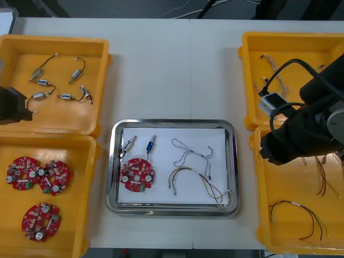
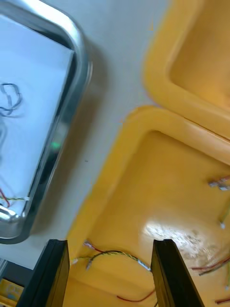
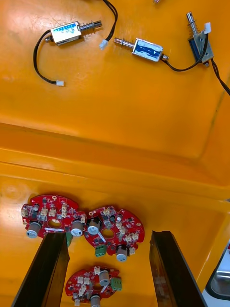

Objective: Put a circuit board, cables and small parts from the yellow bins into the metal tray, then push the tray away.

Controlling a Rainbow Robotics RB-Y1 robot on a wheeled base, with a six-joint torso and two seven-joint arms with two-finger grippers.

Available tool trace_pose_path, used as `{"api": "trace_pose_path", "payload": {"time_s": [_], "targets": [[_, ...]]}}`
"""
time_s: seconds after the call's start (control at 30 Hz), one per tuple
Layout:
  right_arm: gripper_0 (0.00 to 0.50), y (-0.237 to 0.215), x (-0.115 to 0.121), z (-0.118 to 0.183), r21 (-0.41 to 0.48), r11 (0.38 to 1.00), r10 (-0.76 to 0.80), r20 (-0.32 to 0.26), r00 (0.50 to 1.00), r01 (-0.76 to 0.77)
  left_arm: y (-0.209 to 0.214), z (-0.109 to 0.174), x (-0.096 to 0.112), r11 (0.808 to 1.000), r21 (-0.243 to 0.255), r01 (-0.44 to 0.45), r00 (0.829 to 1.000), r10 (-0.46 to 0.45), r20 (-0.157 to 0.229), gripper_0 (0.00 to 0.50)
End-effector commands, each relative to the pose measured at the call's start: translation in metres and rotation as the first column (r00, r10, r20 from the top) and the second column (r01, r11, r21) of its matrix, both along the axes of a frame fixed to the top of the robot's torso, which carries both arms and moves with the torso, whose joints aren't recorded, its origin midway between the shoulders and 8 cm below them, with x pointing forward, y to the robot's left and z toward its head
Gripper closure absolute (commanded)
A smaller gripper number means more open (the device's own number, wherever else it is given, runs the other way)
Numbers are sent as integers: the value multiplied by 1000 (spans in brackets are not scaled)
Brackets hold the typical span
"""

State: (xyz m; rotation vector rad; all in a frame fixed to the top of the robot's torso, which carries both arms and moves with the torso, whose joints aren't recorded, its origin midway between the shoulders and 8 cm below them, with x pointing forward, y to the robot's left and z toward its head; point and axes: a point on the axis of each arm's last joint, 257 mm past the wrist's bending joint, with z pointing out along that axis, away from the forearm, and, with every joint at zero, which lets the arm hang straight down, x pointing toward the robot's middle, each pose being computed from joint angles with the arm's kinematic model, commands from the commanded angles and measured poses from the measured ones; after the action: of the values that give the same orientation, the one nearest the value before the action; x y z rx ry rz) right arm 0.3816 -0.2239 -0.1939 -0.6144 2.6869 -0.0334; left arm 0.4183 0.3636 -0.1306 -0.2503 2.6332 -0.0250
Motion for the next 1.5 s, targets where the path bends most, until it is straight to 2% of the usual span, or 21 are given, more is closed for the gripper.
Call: {"api": "trace_pose_path", "payload": {"time_s": [0.03,0.27,0.47,0.77,1.0,1.2,1.5], "targets": [[0,45,-4,3,-35,979,201,29,979,-200,17,18,0,994,88,68,997,-71,33,0],[0,76,-18,-13,-72,938,340,-3,940,-339,16,18,1,993,92,76,996,-80,36,0],[0,103,-26,-20,-125,879,462,-14,887,-460,16,17,1,992,92,82,996,-85,33,0],[0,155,-38,-37,-213,760,622,-40,782,-614,16,16,-2,991,96,91,995,-93,22,0],[0,185,-49,-52,-236,694,691,-46,722,-680,15,14,-4,991,94,95,995,-96,11,0],[0,204,-58,-72,-291,616,751,-62,657,-732,16,12,-6,991,97,97,995,-97,0,0],[0,220,-64,-94,-340,545,791,-97,605,-767,16,13,-6,990,96,98,995,-99,1,0]]}}
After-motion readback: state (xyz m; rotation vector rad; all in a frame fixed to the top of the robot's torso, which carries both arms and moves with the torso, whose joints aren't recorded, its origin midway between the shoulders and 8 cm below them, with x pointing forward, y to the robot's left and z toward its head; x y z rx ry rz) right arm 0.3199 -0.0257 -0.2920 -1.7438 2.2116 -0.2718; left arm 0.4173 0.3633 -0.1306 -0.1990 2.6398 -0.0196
